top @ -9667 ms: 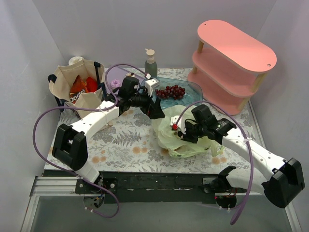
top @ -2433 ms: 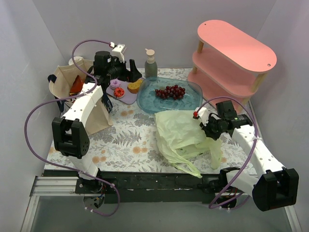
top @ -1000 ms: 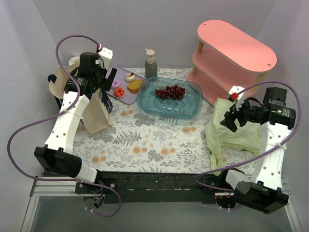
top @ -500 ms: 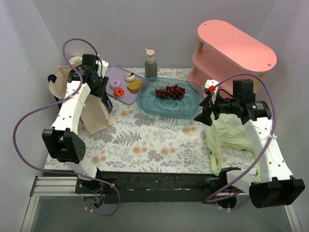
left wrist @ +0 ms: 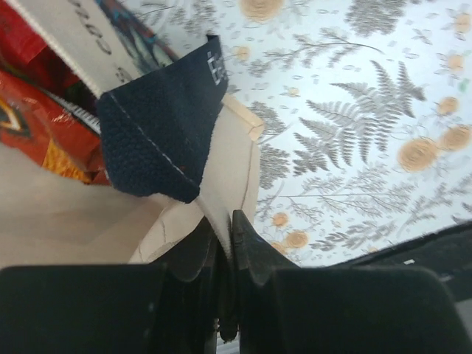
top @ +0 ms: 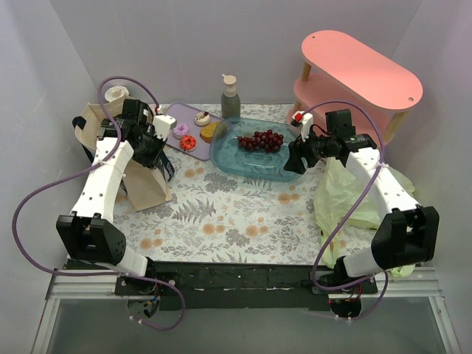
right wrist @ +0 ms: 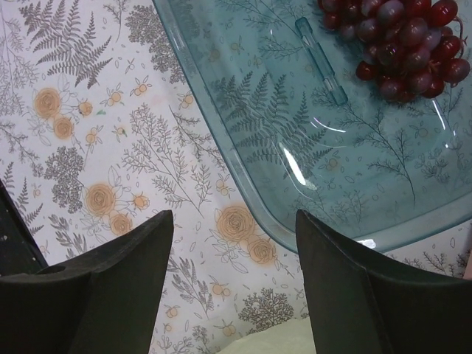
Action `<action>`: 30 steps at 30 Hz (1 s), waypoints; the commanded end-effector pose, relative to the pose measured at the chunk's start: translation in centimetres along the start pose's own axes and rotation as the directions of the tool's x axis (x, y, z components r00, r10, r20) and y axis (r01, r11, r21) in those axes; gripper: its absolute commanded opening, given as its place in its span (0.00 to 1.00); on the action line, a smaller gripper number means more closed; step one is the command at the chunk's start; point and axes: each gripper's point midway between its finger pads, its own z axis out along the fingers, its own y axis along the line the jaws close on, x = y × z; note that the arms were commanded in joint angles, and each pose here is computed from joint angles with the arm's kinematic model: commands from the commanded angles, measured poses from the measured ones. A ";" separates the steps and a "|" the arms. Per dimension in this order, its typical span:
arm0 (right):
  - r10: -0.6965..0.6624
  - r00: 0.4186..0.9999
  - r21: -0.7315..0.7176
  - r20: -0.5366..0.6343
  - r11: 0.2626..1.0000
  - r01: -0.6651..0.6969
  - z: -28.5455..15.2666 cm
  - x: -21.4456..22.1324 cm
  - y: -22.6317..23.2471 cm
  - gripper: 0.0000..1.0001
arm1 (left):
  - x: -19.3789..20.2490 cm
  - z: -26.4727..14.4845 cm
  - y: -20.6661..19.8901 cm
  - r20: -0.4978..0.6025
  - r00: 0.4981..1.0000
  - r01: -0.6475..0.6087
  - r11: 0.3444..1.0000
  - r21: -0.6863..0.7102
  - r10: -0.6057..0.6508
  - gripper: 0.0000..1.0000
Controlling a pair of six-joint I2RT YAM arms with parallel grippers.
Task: Untie the knot of the grocery bags and take out the mixed food
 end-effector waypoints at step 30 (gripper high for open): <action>-0.160 0.978 -0.127 0.135 0.976 0.177 -1.0 -4.4 6.0 0.78 | -8.8 -2.5 22.0 0.119 0.979 -0.102 0.905 -0.414 0.165 0.94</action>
